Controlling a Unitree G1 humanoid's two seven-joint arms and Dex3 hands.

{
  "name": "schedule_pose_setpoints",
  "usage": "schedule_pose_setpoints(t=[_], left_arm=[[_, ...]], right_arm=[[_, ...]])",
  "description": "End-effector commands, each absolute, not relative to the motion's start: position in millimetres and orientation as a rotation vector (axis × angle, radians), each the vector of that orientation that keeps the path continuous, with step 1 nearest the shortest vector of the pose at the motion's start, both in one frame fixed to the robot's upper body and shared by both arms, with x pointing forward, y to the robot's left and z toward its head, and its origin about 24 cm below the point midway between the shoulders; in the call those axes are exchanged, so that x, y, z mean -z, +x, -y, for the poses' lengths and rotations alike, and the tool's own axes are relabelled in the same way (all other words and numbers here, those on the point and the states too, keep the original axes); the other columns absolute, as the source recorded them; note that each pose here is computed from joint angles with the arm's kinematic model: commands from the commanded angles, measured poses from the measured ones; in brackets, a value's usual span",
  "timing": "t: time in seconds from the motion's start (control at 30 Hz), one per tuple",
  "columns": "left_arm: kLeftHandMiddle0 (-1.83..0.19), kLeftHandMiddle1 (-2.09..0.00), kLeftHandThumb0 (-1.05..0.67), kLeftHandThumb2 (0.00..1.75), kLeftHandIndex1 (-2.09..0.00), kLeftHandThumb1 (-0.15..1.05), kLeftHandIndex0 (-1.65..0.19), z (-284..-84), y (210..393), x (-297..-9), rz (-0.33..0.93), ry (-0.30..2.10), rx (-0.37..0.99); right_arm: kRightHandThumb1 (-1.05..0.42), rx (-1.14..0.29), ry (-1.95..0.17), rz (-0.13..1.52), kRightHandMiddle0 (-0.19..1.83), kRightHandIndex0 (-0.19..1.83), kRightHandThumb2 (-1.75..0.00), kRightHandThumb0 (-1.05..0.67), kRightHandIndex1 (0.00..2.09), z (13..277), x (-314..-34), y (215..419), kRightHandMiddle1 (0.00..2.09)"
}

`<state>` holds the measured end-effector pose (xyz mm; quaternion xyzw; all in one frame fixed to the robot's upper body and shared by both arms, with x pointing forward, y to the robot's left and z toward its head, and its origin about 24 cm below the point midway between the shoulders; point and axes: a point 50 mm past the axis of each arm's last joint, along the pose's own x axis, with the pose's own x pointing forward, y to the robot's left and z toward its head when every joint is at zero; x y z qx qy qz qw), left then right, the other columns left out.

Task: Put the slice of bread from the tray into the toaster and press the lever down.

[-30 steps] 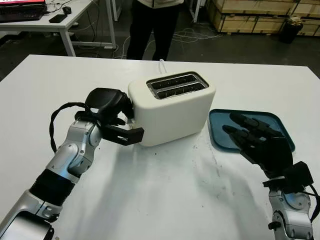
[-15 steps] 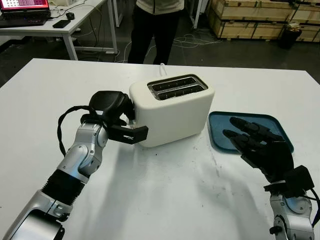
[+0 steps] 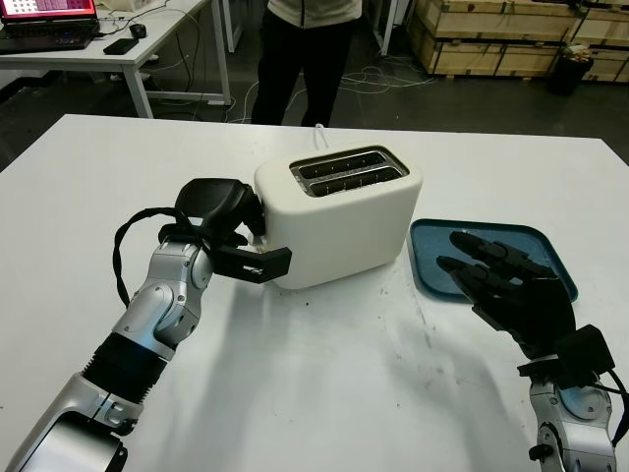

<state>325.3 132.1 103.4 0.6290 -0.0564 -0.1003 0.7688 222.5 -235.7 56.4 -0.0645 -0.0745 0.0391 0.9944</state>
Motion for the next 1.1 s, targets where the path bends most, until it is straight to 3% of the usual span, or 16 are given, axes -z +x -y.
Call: schedule_pose_setpoints(t=[0.0, 0.17, 0.3, 0.4, 0.53, 0.77, 1.07], left_arm=[[-1.07, -1.1, -0.13, 0.01, -0.02, 0.74, -1.29, -61.8, 266.6, -11.6, -0.01, 1.194, 0.767], [-0.94, -1.18, -0.23, 0.01, -0.02, 0.78, -1.3, -81.0, 275.4, -45.4, 0.157, 1.08, 0.504], [-0.91, -1.25, -0.21, 0.0, -0.02, 0.77, -1.3, -100.7, 277.7, -72.4, 0.247, 0.986, 0.325], [-0.89, -1.25, -0.2, 0.0, -0.02, 0.77, -1.3, -111.6, 277.3, -83.6, 0.269, 0.955, 0.276], [-0.92, -1.08, -0.16, 0.0, -0.01, 0.77, -1.29, -123.0, 276.9, -94.6, 0.291, 0.929, 0.226], [-1.0, -1.15, -0.22, 0.0, -0.02, 0.73, -1.31, -140.6, 279.3, -116.8, 0.378, 0.968, 0.078], [-0.79, -1.13, -0.35, 0.02, 0.0, 0.79, -1.11, -169.7, 269.4, -142.4, 0.435, 0.872, -0.146]], right_arm=[[-0.92, -0.075, -0.142, 0.217, 0.82, 0.88, -0.22, -0.22, 0.0, 233.3, -65.5, 229.5, 0.0], [-0.92, -0.048, -0.13, 0.22, 0.8, 0.86, -0.19, -0.24, 0.0, 233.0, -66.2, 233.7, 0.0], [-0.92, -0.043, -0.114, 0.232, 0.79, 0.83, -0.18, -0.24, 0.0, 231.4, -66.2, 237.4, 0.0], [-0.92, -0.044, -0.112, 0.227, 0.79, 0.82, -0.18, -0.24, 0.0, 230.5, -65.0, 239.7, 0.0], [-0.92, -0.05, -0.111, 0.234, 0.79, 0.82, -0.18, -0.21, 0.0, 230.4, -64.8, 242.2, 0.0], [-0.92, -0.034, -0.106, 0.243, 0.79, 0.8, -0.16, -0.21, 0.0, 234.0, -68.8, 249.7, 0.0], [-0.92, -0.025, -0.142, 0.285, 0.76, 0.8, -0.08, -0.29, 0.01, 242.6, -88.0, 270.2, 0.0]])
